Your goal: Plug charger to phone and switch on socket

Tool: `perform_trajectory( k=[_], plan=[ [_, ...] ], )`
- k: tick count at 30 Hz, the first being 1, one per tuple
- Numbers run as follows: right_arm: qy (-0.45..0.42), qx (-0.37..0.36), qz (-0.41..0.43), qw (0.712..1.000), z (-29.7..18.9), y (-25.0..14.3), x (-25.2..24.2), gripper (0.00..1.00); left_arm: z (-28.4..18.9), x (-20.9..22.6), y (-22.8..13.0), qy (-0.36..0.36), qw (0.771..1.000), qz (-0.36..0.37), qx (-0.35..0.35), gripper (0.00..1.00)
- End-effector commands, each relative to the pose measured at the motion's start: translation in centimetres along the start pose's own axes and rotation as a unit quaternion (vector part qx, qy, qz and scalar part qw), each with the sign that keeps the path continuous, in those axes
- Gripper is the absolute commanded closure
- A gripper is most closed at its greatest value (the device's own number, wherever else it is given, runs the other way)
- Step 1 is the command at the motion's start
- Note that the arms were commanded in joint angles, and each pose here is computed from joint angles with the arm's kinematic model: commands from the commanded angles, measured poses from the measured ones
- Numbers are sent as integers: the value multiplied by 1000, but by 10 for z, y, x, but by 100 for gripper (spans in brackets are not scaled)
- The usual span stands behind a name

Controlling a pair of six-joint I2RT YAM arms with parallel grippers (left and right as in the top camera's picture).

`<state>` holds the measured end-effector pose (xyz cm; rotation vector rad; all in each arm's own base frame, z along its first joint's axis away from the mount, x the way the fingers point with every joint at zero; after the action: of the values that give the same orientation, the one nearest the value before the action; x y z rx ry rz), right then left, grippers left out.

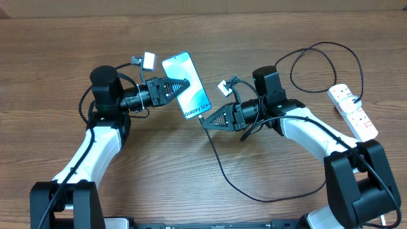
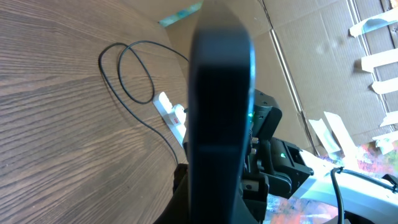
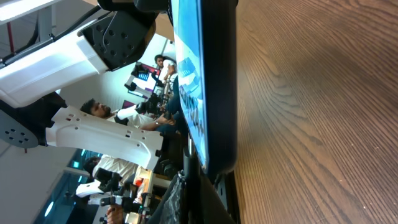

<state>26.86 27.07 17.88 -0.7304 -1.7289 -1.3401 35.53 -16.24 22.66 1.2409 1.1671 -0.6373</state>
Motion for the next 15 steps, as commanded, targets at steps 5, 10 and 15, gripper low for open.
perform_trajectory(
  k=[5,10,15],
  plan=[
    [-5,-3,-18,1000,0,8,8,96,2,-8,1,-7,1000,6,3,96],
    [-5,-4,-18,1000,0,8,8,96,2,-8,1,-7,1000,3,3,96],
    [-11,-5,-18,1000,0,8,7,96,2,-8,1,-7,1000,-3,4,96]
  ],
)
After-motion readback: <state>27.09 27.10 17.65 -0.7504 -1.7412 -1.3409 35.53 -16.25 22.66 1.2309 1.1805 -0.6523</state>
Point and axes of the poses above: each gripper's point midway between its finger pads, its own z axis out along the fingers, its own x axis along the line the jaws close on, y = z × x, the point moved 1 cm from there along -z, back along the fingers, and after that the axes turned 3 degrees about -z, right-handed, at the moved point
